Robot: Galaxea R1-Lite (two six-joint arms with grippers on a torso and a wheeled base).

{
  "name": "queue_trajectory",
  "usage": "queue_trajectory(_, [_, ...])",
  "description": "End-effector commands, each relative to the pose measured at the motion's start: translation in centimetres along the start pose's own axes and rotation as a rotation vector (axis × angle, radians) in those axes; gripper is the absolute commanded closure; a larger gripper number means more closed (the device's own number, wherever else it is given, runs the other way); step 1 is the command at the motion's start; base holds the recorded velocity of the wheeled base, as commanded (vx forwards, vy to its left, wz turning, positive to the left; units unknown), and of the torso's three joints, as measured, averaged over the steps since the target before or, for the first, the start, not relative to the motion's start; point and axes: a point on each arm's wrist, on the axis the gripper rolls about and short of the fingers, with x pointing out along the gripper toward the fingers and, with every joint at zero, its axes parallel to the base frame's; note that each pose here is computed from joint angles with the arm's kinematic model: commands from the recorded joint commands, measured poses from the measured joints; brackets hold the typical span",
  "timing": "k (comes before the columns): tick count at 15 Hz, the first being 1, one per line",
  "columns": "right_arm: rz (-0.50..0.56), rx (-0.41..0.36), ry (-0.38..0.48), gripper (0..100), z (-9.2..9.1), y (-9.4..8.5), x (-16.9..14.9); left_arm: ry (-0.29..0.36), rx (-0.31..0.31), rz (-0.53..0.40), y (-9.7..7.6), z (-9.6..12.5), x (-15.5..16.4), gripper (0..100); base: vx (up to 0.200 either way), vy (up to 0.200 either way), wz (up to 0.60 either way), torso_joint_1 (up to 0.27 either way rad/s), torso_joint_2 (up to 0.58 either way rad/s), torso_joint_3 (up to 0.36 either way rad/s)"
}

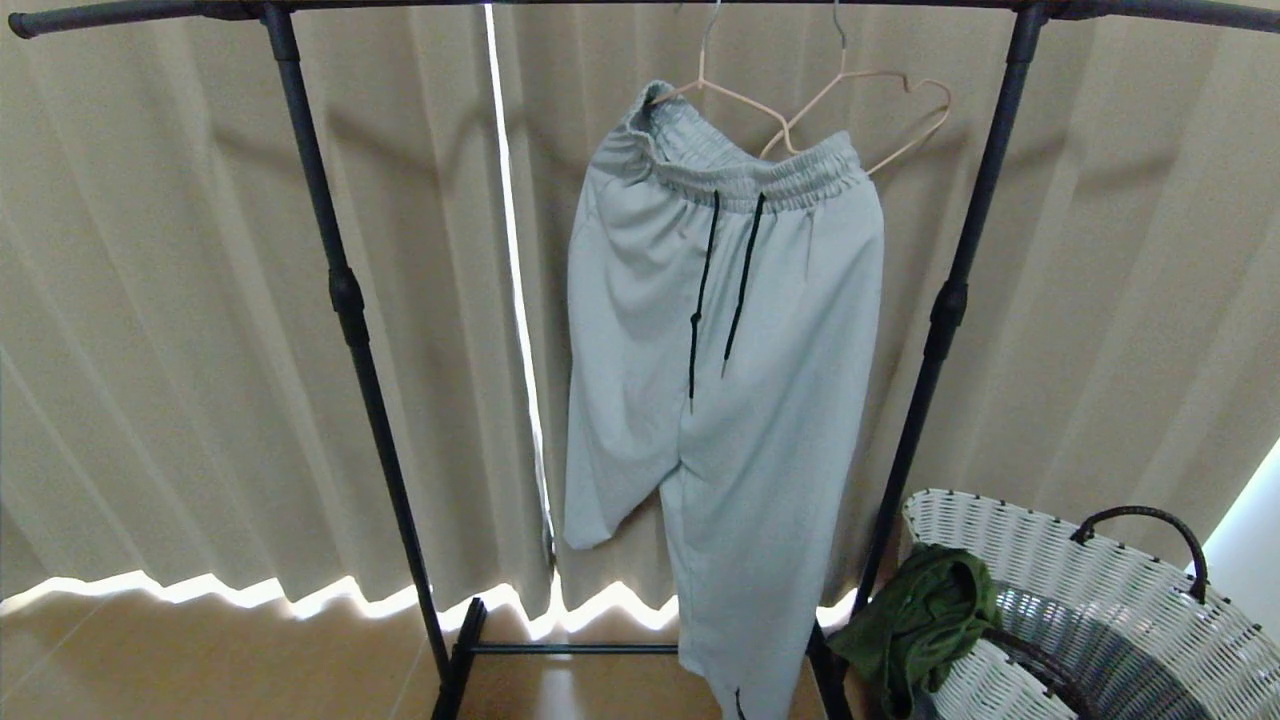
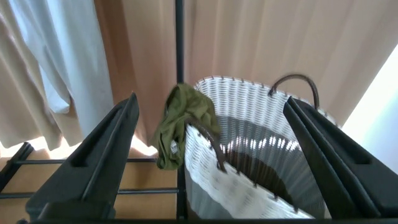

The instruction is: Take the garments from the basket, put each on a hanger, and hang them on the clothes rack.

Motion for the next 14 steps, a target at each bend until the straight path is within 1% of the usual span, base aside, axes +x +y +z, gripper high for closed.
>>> queue_trajectory(1, [0.001,0.0,0.0,0,-0.01,0.0,0.0,0.0,-0.002,0.0,0.0,0.0,0.0,0,0.0,0.0,0.0,0.0,0.0,0.0])
queue_trajectory(3, [0.001,-0.002,0.0,0,-0.01,0.0,0.0,0.0,-0.002,0.0,0.0,0.0,0.0,0,0.0,0.0,0.0,0.0,0.0,0.0])
queue_trajectory(14, [0.001,-0.003,0.0,0,-0.01,0.0,0.0,0.0,-0.005,0.0,0.0,0.0,0.0,0,0.2,0.0,0.0,0.001,0.0,0.002])
